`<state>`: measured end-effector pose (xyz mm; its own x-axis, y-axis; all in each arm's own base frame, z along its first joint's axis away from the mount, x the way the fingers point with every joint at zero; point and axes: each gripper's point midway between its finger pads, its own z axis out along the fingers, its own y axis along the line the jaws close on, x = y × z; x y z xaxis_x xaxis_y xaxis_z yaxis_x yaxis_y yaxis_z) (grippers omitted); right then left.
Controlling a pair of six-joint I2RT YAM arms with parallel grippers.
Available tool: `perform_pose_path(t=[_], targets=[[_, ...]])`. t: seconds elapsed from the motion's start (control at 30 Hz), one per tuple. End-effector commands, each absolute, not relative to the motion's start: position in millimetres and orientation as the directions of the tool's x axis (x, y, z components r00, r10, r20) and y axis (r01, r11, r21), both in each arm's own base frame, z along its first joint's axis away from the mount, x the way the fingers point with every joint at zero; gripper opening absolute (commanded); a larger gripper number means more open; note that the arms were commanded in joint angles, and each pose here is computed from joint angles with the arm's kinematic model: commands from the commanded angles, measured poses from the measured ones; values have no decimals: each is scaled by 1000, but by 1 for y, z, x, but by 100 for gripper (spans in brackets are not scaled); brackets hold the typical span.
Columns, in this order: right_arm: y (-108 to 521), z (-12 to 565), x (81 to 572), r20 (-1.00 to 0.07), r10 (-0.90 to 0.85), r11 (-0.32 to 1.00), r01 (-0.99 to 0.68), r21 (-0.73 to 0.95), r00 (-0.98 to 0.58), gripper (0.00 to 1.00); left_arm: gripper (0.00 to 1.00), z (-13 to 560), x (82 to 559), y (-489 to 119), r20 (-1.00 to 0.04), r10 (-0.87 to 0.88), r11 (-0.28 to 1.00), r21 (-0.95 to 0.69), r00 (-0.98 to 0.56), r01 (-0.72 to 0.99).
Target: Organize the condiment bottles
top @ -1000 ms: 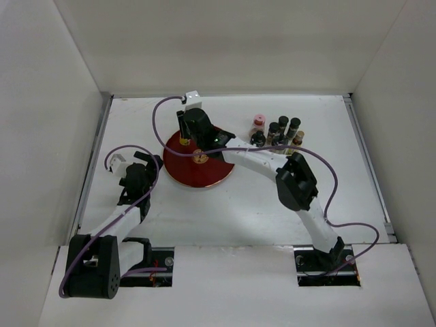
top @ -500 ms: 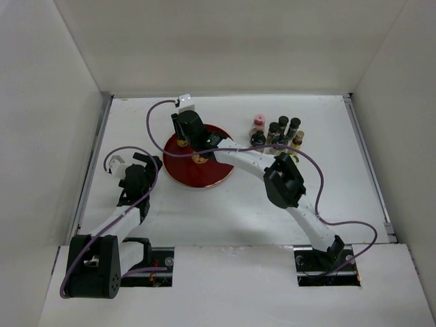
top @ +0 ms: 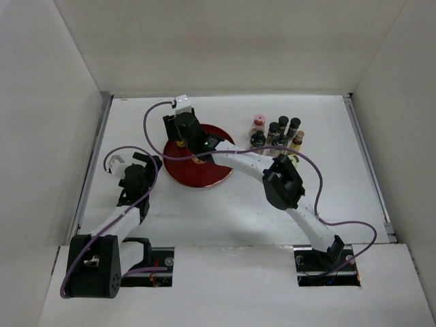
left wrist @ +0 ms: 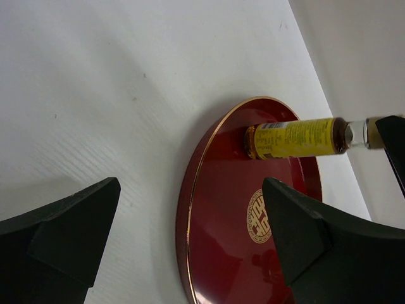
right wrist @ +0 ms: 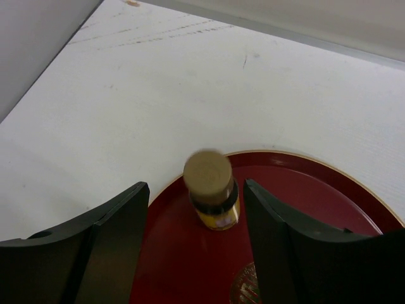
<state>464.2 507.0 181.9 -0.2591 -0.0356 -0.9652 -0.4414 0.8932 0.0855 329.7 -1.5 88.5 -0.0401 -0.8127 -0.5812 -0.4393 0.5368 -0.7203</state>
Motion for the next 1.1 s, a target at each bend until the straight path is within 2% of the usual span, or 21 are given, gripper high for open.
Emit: perform_pose_path(t=[0.0, 0.23, 0.4, 0.5, 0.57, 0.67, 0.77, 0.9, 1.07], targets=[[513, 245, 459, -980, 85, 869, -468, 162, -180, 68, 100, 101, 335, 0, -568, -823, 523, -752, -6, -401], [486, 287, 441, -980, 139, 864, -466, 191, -144, 69, 100, 100, 335, 1, -568, -823, 521, -752, -2, -403], [437, 323, 414, -975, 197, 861, -459, 221, -99, 68, 100, 100, 335, -2, -571, -821, 527, -751, -11, -398], [381, 317, 416, -975, 196, 892, -395, 220, -101, 54, 100, 101, 335, -3, -572, -820, 529, -751, -13, -395], [341, 302, 420, -975, 186, 920, -327, 217, -123, 39, 100, 102, 335, -3, -572, -820, 529, -752, -12, -393], [282, 275, 421, -971, 167, 958, -206, 201, -172, 31, 100, 100, 335, -4, -571, -821, 529, -750, -17, -396], [239, 250, 421, -967, 153, 977, -114, 179, -203, 35, 100, 99, 336, -4, -571, -821, 530, -749, -20, -398], [217, 228, 431, -964, 126, 987, -69, 146, -235, 60, 100, 97, 338, -5, -569, -822, 531, -747, -27, -400], [208, 208, 450, -953, 125, 989, -46, 143, -275, 63, 100, 97, 337, -2, -564, -825, 525, -752, -23, -400]])
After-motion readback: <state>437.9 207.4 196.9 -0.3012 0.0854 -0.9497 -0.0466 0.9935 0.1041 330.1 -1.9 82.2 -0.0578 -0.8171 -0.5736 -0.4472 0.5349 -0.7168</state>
